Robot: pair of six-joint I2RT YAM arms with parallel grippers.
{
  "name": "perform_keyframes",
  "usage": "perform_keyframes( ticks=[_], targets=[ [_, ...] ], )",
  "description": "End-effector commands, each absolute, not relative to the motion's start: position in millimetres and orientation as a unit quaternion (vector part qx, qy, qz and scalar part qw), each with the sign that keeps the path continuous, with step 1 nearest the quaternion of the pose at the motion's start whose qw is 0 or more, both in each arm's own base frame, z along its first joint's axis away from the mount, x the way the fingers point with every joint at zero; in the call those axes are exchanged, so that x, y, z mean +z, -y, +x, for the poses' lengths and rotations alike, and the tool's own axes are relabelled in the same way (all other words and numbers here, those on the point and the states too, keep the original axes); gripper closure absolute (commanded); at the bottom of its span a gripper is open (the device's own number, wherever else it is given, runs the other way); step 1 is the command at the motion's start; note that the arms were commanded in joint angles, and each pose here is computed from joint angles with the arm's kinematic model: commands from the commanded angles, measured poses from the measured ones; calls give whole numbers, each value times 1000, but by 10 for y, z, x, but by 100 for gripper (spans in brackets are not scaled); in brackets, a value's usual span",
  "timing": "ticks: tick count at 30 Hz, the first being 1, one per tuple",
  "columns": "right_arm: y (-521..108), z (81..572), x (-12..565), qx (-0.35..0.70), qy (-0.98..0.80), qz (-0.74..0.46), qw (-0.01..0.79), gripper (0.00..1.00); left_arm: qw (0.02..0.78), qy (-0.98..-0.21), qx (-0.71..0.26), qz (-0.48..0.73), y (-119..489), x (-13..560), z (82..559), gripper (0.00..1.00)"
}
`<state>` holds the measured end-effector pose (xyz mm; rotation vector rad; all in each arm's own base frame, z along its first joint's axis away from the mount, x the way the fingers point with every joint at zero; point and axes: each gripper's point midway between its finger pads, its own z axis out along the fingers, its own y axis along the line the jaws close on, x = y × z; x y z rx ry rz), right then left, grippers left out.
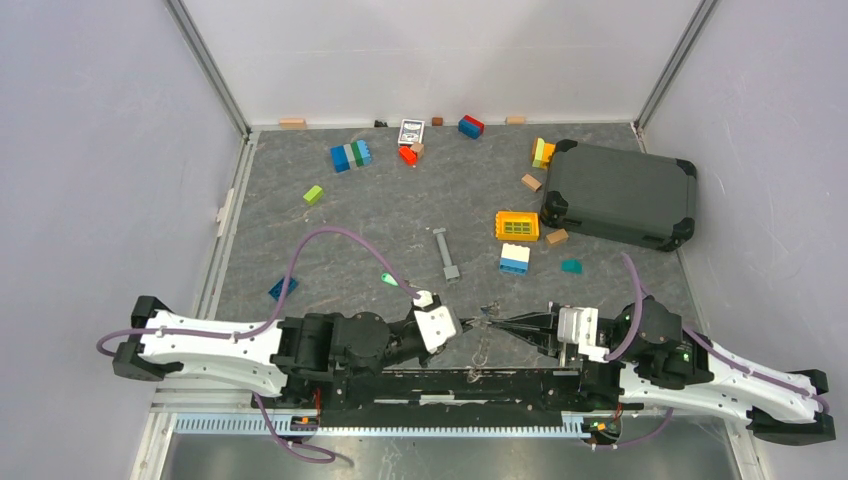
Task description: Remove the keys from the keyring
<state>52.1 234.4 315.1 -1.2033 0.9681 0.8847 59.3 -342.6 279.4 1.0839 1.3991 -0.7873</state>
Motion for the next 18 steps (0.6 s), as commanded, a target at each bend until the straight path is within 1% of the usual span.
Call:
perform_keyframes(
  ticks=[1,12,18],
  targets=[
    [-2311,563,3317,389,-414,-499,654,100,563,-586,-293,504,3314,2945,627,98],
    [-2362,542,3298,398,-409,-500,652,100,578,-554,-247,546,3362,3295,684,98],
    [-2383,543,3296,400,-407,-498,653,100,568,-541,-235,575,3398,3445,650,98]
  ],
)
